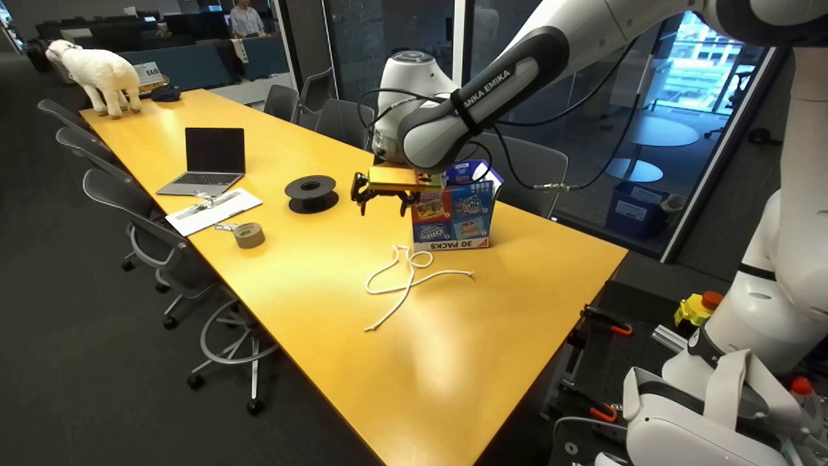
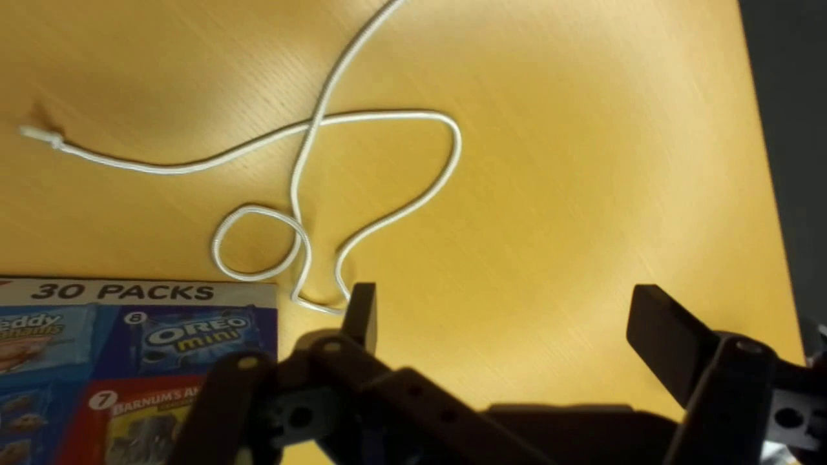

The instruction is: Pick up the ropes from the table and put them in the box

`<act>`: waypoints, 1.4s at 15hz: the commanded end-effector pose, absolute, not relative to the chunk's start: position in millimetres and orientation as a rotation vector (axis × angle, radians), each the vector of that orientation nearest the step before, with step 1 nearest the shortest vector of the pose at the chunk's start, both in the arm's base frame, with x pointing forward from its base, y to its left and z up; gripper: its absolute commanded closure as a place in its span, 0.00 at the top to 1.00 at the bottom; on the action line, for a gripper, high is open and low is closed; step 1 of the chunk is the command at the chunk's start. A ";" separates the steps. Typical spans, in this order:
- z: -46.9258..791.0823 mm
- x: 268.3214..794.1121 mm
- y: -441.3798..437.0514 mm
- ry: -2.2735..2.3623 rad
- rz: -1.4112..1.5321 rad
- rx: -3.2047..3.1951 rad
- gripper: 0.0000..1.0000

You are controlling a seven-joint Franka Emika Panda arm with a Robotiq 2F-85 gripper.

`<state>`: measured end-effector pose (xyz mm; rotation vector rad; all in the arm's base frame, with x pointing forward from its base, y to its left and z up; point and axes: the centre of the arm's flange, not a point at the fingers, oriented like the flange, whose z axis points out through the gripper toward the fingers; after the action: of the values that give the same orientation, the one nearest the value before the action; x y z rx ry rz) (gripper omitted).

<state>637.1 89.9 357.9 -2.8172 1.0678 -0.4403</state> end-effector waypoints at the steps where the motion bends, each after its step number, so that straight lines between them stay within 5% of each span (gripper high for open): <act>1: 319.2 666.5 90.1 1.019 -0.371 -2.954 1.00; 21: 145.6 706.9 21.3 1.204 -0.301 -2.988 1.00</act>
<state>690.0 27.8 156.8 -3.0561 1.1686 -0.2582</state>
